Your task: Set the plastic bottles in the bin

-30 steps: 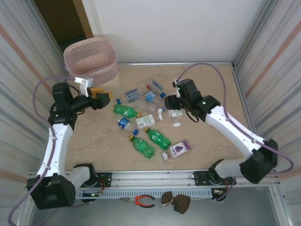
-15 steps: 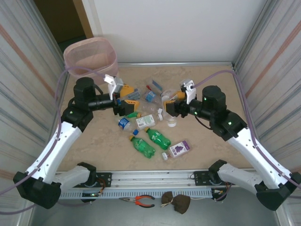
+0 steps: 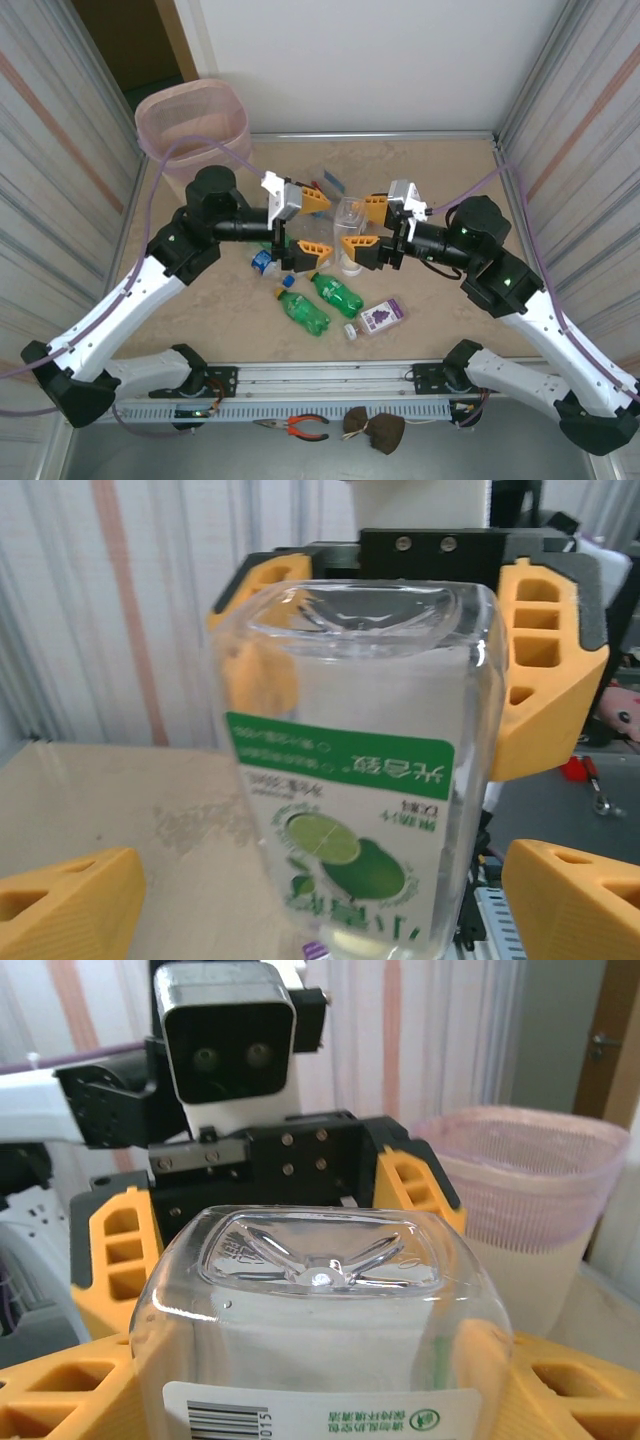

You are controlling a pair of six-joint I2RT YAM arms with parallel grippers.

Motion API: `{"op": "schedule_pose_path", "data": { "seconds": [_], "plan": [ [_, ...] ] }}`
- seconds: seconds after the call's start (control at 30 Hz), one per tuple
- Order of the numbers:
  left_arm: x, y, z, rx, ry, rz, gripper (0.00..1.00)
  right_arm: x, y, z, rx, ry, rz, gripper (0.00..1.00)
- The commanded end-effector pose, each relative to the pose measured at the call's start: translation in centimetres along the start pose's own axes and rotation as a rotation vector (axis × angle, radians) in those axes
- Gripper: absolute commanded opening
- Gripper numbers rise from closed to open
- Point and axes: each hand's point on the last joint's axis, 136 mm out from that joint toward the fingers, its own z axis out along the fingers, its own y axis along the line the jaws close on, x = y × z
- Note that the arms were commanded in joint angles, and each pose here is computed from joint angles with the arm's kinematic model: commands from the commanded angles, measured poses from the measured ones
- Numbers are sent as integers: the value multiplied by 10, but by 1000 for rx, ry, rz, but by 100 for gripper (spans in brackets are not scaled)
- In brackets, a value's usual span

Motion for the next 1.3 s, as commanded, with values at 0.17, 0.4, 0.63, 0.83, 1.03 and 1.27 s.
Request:
{"op": "schedule_pose_path", "data": {
  "seconds": [0.17, 0.4, 0.63, 0.83, 1.03, 1.27],
  "plan": [
    [-21, -26, 18, 96, -45, 88, 93, -39, 23, -9, -68, -131, -111, 59],
    [-14, -29, 35, 115, -40, 94, 88, -50, 29, -13, -86, -176, -118, 59],
    [-16, -32, 36, 132, -51, 103, 80, -54, 31, -13, -88, -188, -118, 59],
    [-20, -35, 32, 129, -72, 124, 74, -52, 32, -12, -93, -182, -114, 59],
    [-20, -36, 29, 122, -80, 137, 68, -50, 32, -11, -92, -181, -110, 59],
    [-19, -29, 25, 52, -70, 157, 63, -45, 30, -11, -71, -160, -100, 71]
  ]
}}
